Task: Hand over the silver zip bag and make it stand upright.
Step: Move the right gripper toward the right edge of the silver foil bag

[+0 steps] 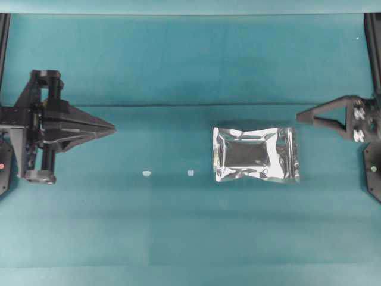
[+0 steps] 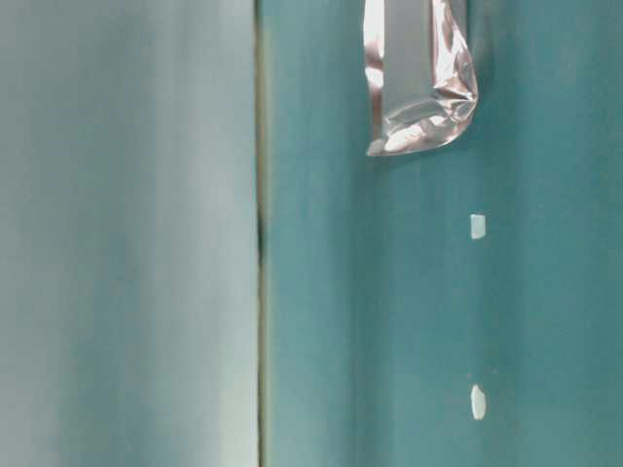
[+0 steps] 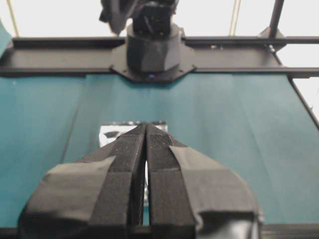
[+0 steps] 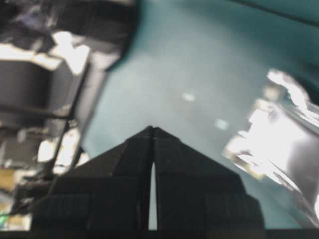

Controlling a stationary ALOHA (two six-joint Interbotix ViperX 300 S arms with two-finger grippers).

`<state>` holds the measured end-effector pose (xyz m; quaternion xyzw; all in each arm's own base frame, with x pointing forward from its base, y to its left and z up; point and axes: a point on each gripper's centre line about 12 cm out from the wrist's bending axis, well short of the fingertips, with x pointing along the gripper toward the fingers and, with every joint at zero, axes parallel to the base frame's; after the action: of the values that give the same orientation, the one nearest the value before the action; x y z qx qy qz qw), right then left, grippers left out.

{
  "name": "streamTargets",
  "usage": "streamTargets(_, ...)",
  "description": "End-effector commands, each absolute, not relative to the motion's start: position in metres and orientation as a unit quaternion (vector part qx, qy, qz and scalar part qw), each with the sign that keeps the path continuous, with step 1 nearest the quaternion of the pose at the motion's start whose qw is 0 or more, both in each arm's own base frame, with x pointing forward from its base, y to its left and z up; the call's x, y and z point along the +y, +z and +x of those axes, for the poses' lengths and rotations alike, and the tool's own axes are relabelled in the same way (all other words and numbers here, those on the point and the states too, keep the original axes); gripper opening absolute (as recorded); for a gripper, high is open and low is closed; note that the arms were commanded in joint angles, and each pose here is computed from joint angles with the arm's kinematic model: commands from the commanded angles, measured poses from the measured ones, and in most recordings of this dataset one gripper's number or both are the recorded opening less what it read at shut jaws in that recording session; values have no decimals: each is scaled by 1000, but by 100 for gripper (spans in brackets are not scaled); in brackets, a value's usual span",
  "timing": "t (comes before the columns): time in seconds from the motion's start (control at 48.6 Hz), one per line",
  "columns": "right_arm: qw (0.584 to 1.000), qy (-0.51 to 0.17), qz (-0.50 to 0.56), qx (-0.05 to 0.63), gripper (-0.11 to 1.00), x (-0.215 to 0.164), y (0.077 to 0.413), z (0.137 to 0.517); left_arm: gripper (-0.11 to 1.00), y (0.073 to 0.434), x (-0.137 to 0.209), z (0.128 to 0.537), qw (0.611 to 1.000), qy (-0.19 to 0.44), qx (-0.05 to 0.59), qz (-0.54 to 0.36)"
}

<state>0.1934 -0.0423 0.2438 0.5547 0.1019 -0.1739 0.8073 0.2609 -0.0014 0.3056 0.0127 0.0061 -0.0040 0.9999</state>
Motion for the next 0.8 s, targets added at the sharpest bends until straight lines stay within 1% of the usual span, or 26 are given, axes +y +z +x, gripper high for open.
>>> streamTargets(0.0, 783, -197, 575, 130, 0, -45, 234, 190, -1, 316, -2, 263, 1000, -5, -8, 13)
streamTargets(0.103, 765, -203, 586, 171, 0, -39, 224, 185, -1, 315, -2, 262, 1000, -6, -8, 13)
streamTargets(0.185, 757, -204, 591, 190, 0, -36, 221, 181, -1, 314, -2, 262, 1000, -5, -1, 14)
streamTargets(0.288, 747, -204, 599, 206, 6, -32, 219, 178, -1, 312, -1, 263, 1000, -3, 8, 14)
streamTargets(0.329, 740, -204, 604, 212, 12, -31, 217, 177, -1, 311, 0, 263, 1000, -2, 12, 13)
streamTargets(0.371, 732, -208, 611, 216, 21, -30, 215, 177, -1, 311, 0, 264, 1000, -1, 13, 14)
streamTargets(0.432, 718, -215, 625, 219, 38, -30, 210, 176, -1, 311, 1, 264, 1000, 1, 13, 14)
streamTargets(0.474, 702, -226, 636, 226, 51, -29, 203, 175, -1, 311, 2, 263, 1000, 2, 12, 14)
streamTargets(0.535, 690, -236, 645, 230, 69, -29, 195, 173, -1, 310, 3, 263, 1000, 4, 13, 13)
streamTargets(0.618, 681, -245, 652, 226, 88, -30, 188, 173, -1, 311, 3, 263, 1000, 4, 12, 13)
streamTargets(0.679, 680, -249, 653, 222, 93, -31, 183, 172, -1, 310, 3, 263, 1000, 5, 15, 13)
streamTargets(0.782, 672, -264, 655, 222, 89, -33, 170, 171, -1, 309, 5, 263, 1000, 7, 19, 13)
